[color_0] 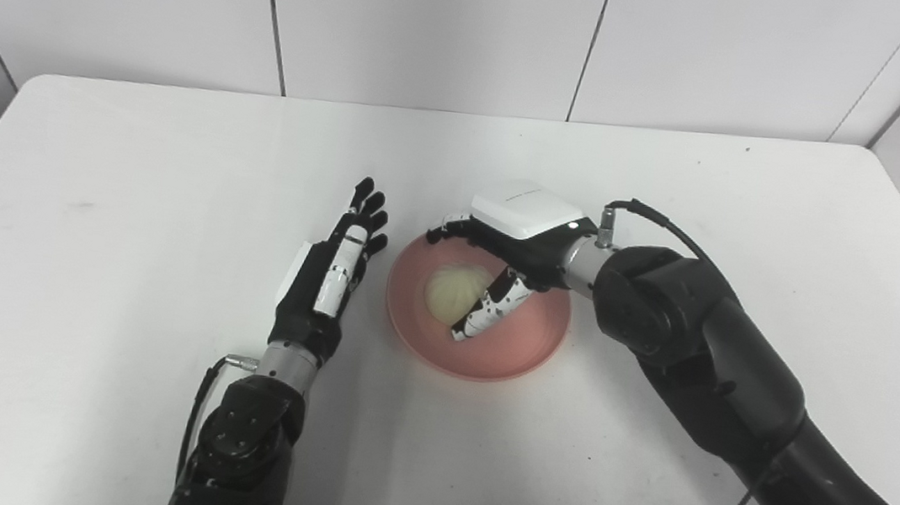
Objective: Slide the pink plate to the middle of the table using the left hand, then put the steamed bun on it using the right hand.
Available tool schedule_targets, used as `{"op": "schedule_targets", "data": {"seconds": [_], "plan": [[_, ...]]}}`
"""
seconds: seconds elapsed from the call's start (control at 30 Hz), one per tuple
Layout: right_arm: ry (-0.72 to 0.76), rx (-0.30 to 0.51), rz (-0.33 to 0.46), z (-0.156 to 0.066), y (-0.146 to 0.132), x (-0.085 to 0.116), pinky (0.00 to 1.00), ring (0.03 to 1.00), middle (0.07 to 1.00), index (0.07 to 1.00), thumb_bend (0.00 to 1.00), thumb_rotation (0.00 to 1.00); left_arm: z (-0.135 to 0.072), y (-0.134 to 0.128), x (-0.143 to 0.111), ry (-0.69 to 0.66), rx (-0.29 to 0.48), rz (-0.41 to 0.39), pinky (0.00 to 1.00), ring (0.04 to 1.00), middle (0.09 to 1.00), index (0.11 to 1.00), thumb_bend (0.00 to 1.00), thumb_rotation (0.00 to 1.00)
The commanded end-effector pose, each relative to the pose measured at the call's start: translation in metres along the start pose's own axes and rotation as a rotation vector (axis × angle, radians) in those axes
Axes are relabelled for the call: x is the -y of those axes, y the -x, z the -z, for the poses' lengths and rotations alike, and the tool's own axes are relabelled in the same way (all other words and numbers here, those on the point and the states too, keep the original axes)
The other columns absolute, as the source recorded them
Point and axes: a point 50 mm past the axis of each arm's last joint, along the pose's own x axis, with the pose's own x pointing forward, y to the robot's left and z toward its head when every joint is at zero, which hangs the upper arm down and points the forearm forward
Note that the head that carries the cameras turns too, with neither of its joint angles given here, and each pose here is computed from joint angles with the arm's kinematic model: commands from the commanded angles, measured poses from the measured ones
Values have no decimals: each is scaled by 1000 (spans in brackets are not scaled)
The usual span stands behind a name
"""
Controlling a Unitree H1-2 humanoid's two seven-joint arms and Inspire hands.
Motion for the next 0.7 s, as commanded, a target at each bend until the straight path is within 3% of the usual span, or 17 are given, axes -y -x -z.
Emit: {"op": "schedule_targets", "data": {"seconds": [0.0,0.23,0.43,0.57,0.67], "plan": [[42,-4,60,-3,9,29,700,838,936,864,889,556,25,9,1,18,-134,-6,966,988,1000,1000,269,1000],[62,-5,38,-8,17,37,790,890,970,881,943,615,23,9,0,22,-138,-8,966,989,999,1000,273,1000],[81,-6,44,-8,22,41,776,881,963,876,945,617,24,10,0,31,-138,-11,975,990,995,1000,270,1000],[28,0,108,-3,31,51,776,888,948,871,932,598,24,10,-1,29,-139,-12,973,988,994,1000,287,1000],[-30,1,166,4,38,59,707,868,934,876,930,630,25,11,-2,32,-139,-11,978,991,993,1000,296,1000]]}}
